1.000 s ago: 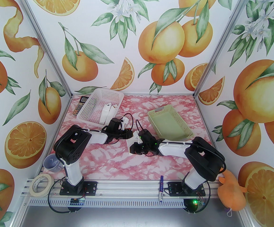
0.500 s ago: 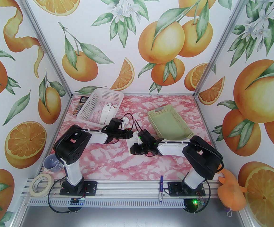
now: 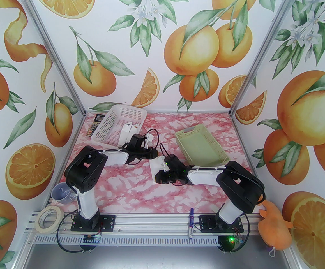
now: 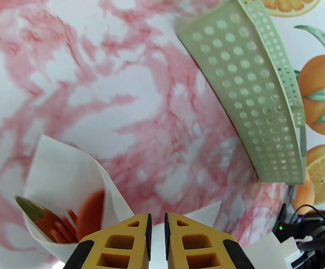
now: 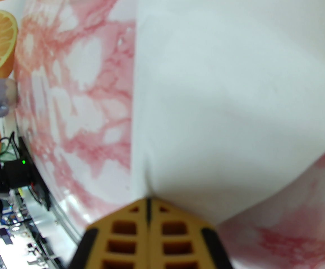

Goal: Place the utensils on the paper napkin and roll it up

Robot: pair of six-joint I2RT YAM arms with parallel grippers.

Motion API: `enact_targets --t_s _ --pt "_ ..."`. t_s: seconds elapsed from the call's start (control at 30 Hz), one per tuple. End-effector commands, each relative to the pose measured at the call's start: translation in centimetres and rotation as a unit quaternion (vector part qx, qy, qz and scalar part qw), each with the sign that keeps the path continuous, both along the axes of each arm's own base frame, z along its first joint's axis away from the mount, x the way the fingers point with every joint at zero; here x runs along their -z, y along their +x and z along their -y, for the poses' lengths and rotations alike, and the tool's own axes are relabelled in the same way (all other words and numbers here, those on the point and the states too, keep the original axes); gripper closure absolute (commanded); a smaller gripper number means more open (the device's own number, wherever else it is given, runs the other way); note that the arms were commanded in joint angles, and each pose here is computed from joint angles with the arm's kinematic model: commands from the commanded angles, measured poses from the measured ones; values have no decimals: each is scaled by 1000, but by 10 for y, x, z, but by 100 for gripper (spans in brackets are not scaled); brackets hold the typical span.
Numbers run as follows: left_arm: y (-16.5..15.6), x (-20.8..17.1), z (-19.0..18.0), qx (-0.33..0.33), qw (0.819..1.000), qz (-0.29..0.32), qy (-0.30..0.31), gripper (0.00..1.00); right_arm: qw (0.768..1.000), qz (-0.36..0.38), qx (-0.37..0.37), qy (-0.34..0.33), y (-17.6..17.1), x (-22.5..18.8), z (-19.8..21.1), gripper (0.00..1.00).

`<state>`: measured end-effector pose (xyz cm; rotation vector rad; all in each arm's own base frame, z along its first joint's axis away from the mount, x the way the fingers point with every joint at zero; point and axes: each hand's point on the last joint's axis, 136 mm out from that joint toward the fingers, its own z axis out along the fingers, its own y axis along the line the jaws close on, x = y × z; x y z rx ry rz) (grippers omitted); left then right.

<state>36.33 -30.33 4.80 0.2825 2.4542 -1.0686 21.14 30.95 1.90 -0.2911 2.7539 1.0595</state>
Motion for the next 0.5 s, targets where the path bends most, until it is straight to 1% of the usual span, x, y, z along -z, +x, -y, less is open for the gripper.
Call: enact_targets --t_s 0.0,0.27,0.4,0.47 --pt "8 2 3 10 1000 1 2 82 991 -78 4 -109 -37 55 45 94" --pt "8 -38 7 20 999 30 -23 80 992 -76 5 -102 -34 54 41 94" --pt "3 -61 -2 16 998 51 -19 79 992 -76 5 -102 -33 55 40 94" --pt "-3 -66 -8 10 998 54 -15 79 992 -74 5 -101 -33 54 40 95"
